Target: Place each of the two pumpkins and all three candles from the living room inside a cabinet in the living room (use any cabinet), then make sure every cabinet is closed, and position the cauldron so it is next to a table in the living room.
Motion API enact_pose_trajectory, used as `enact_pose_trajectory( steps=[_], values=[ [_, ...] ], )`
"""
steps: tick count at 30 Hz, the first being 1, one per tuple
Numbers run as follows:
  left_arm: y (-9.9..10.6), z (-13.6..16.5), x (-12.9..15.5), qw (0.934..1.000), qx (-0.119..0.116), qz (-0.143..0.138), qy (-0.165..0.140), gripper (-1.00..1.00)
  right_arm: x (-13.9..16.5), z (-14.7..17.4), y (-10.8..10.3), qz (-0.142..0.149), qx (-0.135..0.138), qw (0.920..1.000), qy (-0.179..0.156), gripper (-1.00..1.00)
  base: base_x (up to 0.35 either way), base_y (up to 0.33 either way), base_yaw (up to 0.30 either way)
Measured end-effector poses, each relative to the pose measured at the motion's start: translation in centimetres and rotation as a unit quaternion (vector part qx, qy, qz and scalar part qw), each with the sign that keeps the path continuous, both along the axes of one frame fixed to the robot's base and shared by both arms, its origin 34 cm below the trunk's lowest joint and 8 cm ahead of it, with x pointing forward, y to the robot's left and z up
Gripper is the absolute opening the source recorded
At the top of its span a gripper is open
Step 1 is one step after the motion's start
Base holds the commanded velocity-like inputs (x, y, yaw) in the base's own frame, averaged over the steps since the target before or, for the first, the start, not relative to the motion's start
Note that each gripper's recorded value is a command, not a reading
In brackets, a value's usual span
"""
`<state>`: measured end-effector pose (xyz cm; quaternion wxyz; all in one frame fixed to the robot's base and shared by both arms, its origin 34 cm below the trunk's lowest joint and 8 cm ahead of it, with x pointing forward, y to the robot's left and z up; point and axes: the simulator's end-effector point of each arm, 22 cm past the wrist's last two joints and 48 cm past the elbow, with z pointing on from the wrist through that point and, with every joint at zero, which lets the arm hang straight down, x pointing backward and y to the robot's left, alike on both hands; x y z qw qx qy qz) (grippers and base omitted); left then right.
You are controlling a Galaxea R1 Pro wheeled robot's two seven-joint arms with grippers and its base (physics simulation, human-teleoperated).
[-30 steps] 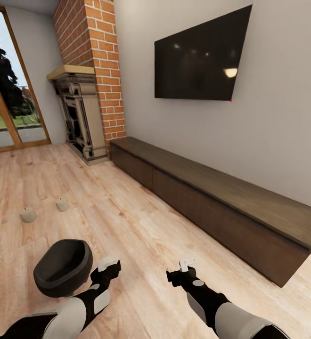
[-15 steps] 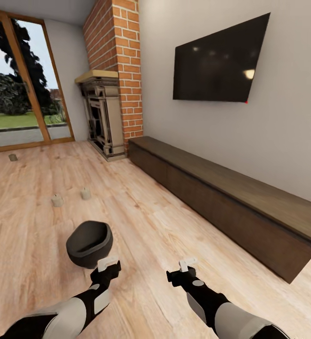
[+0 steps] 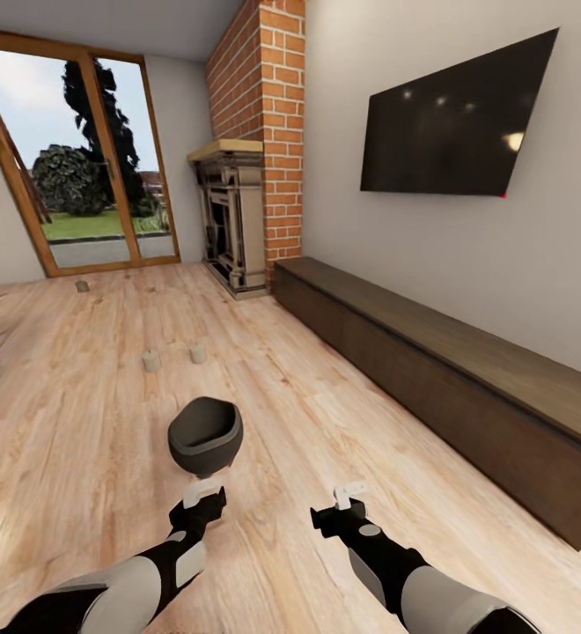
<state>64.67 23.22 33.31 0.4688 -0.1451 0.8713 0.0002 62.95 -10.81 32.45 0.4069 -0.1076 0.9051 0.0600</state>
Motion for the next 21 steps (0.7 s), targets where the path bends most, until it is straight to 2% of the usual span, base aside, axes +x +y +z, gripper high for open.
enact_pose_trajectory(
  steps=[8,17,21],
  values=[
    [0.0,1.5,0.5,0.9999,-0.003,0.000,-0.013,1.00,0.4,1.5,0.1,0.003,-0.002,0.9999,-0.014,1.00,-0.001,0.000,0.211],
    [0.6,3.4,0.7,0.9989,-0.025,0.030,-0.026,1.00,1.0,3.7,0.1,0.003,-0.002,0.9995,-0.032,1.00,0.000,0.000,0.023],
    [0.5,3.8,0.6,0.9990,-0.029,0.028,-0.018,1.00,1.2,4.6,0.1,0.003,-0.001,0.9992,-0.040,1.00,0.000,0.000,0.001]
  ],
)
